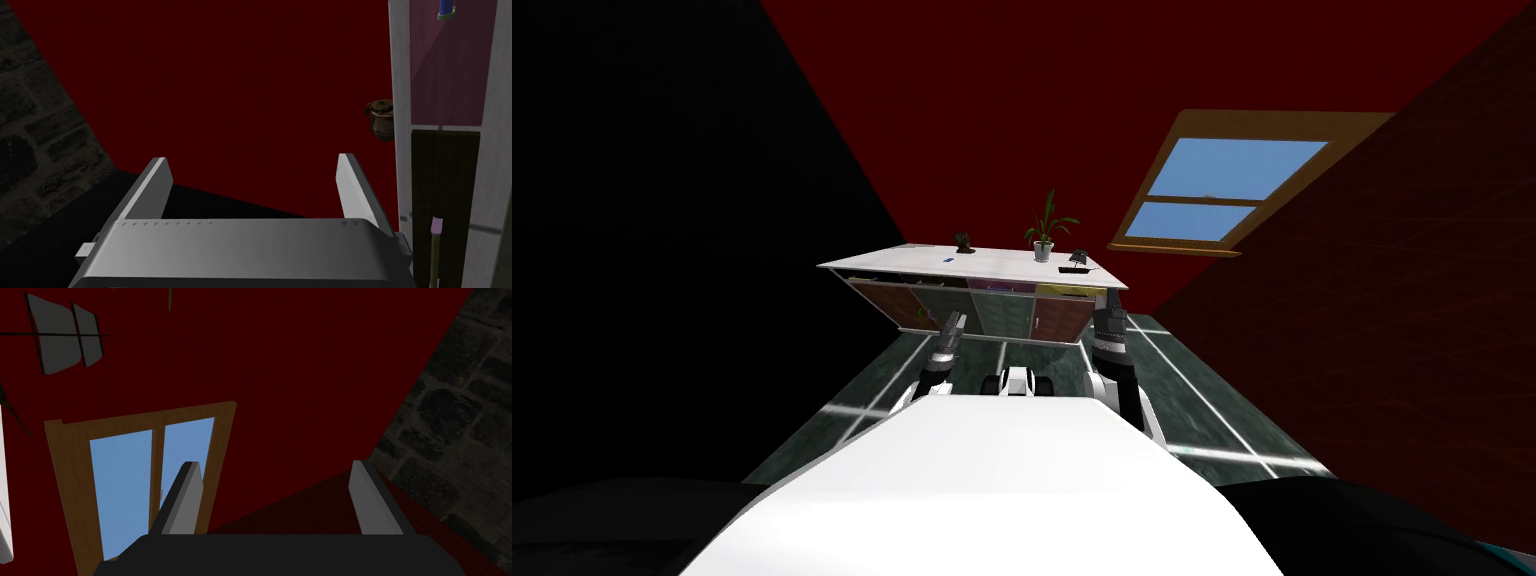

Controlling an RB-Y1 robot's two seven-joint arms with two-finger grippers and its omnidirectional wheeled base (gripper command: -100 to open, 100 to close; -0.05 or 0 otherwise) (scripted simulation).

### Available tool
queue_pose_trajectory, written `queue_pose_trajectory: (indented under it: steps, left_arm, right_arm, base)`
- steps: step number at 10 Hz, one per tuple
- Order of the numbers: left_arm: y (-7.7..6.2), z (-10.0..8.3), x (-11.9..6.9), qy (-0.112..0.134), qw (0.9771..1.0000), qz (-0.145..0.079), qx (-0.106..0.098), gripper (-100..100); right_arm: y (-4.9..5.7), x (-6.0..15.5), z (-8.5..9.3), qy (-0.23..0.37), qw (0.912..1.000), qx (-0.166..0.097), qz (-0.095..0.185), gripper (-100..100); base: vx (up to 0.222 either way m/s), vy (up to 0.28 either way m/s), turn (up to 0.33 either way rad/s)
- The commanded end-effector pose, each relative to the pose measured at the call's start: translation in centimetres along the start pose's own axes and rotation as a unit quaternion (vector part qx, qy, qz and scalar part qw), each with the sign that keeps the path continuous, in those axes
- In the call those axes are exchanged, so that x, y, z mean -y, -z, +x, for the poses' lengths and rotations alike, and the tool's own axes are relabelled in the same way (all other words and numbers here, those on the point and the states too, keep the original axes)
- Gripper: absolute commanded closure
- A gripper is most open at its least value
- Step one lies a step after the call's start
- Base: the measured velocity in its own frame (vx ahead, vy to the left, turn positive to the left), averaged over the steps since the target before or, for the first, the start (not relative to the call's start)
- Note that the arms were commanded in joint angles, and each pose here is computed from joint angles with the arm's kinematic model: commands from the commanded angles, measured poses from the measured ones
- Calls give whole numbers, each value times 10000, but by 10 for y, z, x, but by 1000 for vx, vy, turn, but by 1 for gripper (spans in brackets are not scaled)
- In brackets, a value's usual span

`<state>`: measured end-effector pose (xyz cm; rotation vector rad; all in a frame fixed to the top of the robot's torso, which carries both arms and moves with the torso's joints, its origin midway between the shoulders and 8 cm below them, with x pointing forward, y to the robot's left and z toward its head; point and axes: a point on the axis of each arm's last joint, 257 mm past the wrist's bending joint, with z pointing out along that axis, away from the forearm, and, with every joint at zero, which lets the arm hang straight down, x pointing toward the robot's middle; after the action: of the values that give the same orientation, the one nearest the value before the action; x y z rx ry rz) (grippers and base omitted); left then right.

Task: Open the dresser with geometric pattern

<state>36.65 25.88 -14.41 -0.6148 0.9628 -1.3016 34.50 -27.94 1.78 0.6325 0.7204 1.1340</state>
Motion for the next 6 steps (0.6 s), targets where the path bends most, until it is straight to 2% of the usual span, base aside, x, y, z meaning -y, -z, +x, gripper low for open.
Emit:
queue_pose_trajectory:
  steps: [1, 6]
  left_arm:
    - [9, 2, -13, 32, 10000, -22, 9, -100]
    - [30, 7, -36, 98, 9999, -72, 28, -100]
  right_arm:
    - [0, 0, 0, 0, 10000, 0, 0, 0]
    - [0, 0, 0, 0, 10000, 0, 0, 0]
  base:
    - [130, 34, -30]
    - [149, 1, -30]
